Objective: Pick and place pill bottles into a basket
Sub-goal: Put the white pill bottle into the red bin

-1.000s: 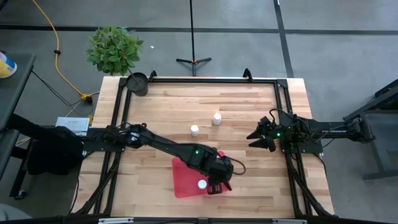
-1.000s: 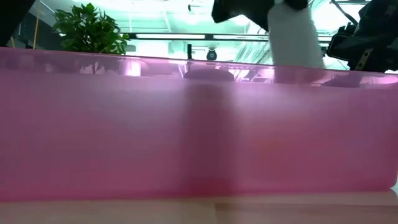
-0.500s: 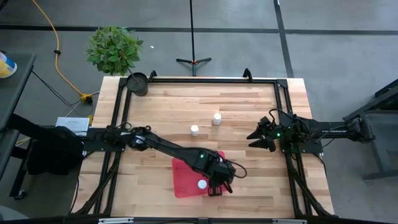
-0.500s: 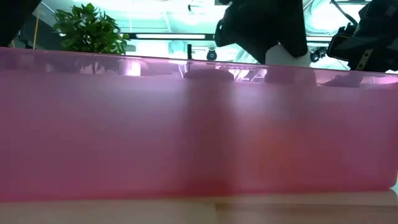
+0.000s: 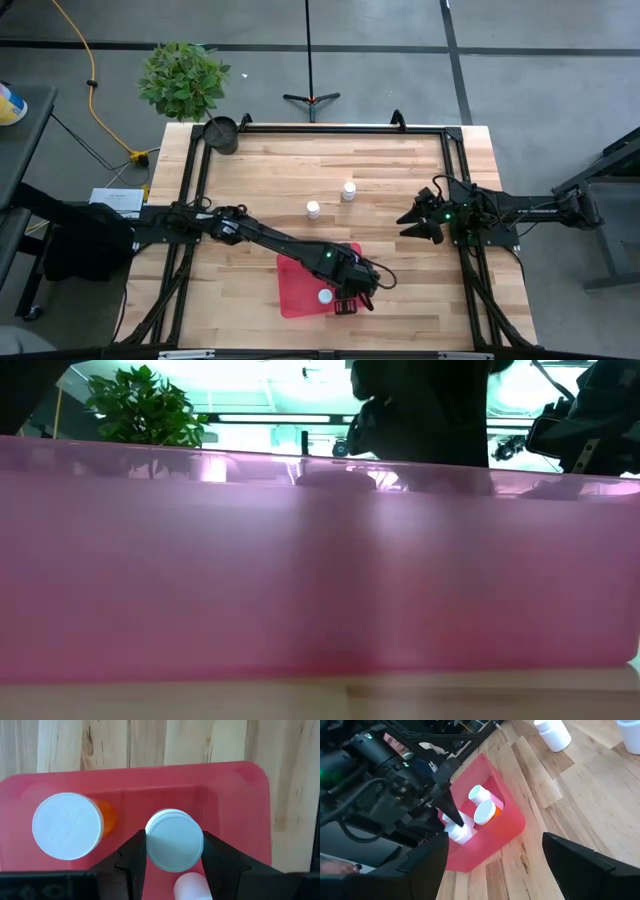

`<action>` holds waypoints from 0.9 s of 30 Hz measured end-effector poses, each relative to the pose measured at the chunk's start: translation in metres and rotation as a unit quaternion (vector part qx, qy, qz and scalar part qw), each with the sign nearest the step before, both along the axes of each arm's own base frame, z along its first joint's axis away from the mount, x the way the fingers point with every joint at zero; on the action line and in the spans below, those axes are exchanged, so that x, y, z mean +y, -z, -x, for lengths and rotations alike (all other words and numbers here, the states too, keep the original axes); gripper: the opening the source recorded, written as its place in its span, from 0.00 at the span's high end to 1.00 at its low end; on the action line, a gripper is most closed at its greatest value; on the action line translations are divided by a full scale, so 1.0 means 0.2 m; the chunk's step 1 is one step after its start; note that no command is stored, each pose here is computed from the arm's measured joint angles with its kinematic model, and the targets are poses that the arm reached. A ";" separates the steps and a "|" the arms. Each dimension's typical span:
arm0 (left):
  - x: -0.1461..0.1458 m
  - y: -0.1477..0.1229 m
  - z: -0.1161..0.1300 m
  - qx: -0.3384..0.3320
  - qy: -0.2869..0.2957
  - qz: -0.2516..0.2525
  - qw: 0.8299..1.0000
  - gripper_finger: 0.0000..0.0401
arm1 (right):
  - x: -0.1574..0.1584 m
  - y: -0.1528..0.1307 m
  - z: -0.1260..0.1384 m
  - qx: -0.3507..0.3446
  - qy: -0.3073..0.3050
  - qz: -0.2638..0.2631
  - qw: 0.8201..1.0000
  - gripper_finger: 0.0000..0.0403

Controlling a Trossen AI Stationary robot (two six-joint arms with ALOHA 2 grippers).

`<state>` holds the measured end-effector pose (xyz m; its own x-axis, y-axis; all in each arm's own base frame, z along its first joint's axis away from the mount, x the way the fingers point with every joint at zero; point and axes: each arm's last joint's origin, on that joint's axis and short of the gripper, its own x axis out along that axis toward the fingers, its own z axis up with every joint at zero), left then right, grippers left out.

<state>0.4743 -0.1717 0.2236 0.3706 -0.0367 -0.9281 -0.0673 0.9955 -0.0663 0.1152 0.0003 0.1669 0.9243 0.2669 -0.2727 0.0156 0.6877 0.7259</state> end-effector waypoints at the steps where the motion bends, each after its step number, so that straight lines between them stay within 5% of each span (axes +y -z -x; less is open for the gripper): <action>1: 0.00 0.00 0.00 -0.001 0.000 -0.001 1.000 0.53 | 0.00 0.00 0.00 -0.001 0.000 0.000 1.000 0.23; 9: 0.00 0.00 0.00 -0.003 -0.001 -0.001 1.000 0.51 | 0.00 0.00 0.00 0.001 0.000 0.001 1.000 0.23; 17: 0.00 -0.01 0.00 -0.006 -0.002 -0.002 1.000 0.35 | 0.00 0.00 0.00 0.000 -0.001 0.004 1.000 0.23; 27: 0.00 -0.01 0.00 -0.008 0.006 -0.007 1.000 0.37 | 0.00 0.00 0.00 0.000 -0.002 0.005 1.000 0.23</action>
<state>0.4751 -0.1715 0.2250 0.3851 -0.0286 -0.9224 -0.0535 0.9971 -0.0533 0.1151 0.0003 0.1667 0.9236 0.2670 -0.2752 0.0133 0.6949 0.7190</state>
